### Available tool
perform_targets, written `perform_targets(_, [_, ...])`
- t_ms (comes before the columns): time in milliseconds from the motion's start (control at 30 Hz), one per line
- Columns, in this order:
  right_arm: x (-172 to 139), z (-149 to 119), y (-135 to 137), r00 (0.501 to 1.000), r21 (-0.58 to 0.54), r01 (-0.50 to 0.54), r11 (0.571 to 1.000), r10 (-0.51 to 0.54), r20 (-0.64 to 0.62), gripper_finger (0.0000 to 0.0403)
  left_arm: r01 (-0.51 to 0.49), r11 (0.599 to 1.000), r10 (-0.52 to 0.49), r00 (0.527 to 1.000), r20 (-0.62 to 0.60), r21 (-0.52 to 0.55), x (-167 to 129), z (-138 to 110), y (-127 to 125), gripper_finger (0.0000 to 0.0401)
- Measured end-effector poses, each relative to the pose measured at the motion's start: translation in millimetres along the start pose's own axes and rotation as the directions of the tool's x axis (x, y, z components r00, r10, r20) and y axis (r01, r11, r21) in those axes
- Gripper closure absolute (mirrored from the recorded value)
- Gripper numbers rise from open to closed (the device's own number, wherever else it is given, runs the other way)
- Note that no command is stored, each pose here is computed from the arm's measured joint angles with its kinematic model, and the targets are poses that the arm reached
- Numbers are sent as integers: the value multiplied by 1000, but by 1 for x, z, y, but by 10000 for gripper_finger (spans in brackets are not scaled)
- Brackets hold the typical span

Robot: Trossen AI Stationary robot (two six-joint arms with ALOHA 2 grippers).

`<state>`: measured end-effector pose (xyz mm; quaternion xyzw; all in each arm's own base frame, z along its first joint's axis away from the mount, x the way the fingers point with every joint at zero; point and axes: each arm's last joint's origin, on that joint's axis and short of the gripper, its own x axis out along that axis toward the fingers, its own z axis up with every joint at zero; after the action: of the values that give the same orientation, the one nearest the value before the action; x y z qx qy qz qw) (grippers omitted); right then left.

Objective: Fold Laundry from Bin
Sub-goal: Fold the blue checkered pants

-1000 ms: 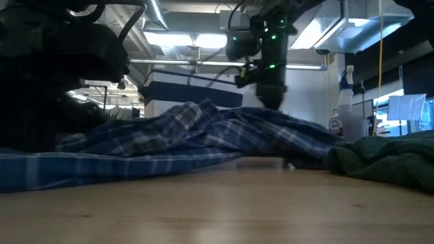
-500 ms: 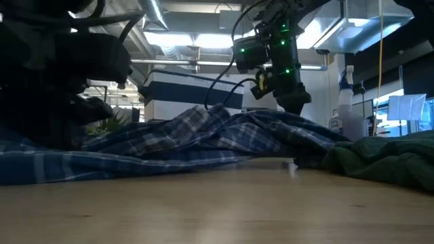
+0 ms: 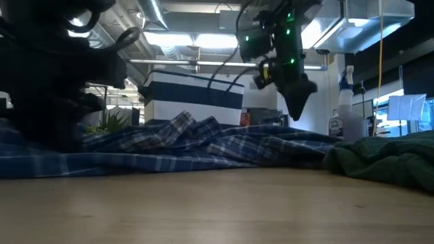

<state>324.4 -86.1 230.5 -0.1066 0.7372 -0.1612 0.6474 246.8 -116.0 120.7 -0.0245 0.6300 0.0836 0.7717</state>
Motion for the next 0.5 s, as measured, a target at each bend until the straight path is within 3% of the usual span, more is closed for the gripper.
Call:
perform_targets(133, [-11,0,19,995,-29,-21,999,24,100,258,-51,999,51,998,22,0,1,1,4,400])
perform_targets(233, [-8,-1,37,971,-31,-111,993,115,210,258,-61,998,61,998,27,14,1,1,4,400])
perform_targets(333, [4,-6,54,934,-28,-205,978,204,292,259,-59,998,58,998,28,28,1,1,4,400])
perform_targets(500, [29,-22,79,914,8,-252,968,235,330,271,-58,997,57,998,30,49,1,1,3,400])
